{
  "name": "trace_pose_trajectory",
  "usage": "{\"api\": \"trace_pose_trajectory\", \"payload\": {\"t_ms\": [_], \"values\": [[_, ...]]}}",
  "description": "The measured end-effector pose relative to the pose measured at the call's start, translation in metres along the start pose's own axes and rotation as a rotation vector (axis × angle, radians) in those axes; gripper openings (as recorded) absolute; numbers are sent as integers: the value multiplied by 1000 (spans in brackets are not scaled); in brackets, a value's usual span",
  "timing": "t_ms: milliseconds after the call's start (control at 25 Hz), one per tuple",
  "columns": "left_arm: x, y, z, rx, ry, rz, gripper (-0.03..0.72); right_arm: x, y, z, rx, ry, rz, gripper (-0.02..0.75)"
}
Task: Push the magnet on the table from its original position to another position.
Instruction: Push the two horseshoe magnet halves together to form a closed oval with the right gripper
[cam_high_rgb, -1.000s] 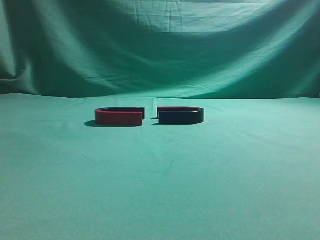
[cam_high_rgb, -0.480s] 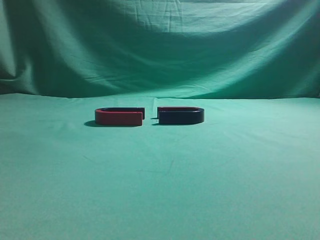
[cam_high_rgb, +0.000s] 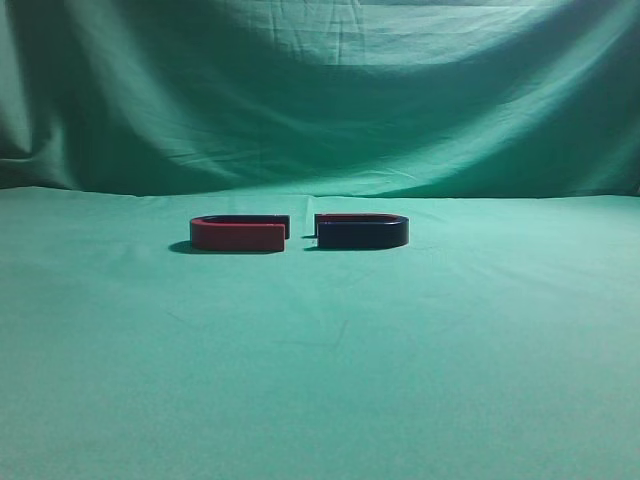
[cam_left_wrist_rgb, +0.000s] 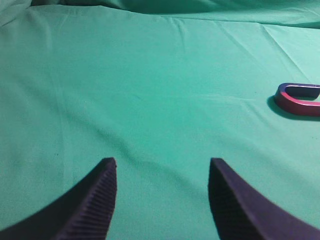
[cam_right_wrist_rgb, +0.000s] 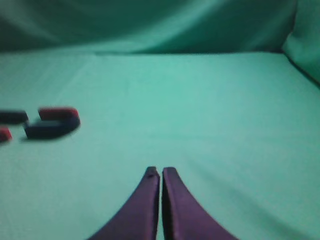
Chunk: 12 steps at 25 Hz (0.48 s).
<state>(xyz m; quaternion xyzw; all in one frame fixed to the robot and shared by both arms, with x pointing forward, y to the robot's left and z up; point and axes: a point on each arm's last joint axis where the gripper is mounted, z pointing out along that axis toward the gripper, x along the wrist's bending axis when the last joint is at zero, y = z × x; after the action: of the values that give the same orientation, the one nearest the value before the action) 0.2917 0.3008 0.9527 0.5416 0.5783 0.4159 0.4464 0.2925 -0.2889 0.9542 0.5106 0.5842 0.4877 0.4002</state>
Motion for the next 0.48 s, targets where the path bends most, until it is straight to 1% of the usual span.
{"api": "trace_pose_trajectory", "payload": {"t_ms": [80, 120, 200, 240, 320, 400, 440, 480], "values": [[0, 0, 0, 0, 0, 0, 399, 1, 11, -1, -121, 19, 120, 0], [0, 0, 0, 0, 0, 0, 399, 0, 19, -2, -205, 22, 186, 0], [0, 0, 0, 0, 0, 0, 399, -3, 30, -5, -331, 17, 286, 0], [0, 0, 0, 0, 0, 0, 399, -4, 33, -6, -369, 13, 313, 0], [0, 0, 0, 0, 0, 0, 399, -3, 40, -9, -363, 26, 316, 0], [0, 0, 0, 0, 0, 0, 399, 1, 56, -14, -323, 49, 275, 0], [0, 0, 0, 0, 0, 0, 399, 4, 65, -16, -281, 62, 251, 0], [0, 0, 0, 0, 0, 0, 399, 6, 74, -15, -213, 74, 230, 0]]}}
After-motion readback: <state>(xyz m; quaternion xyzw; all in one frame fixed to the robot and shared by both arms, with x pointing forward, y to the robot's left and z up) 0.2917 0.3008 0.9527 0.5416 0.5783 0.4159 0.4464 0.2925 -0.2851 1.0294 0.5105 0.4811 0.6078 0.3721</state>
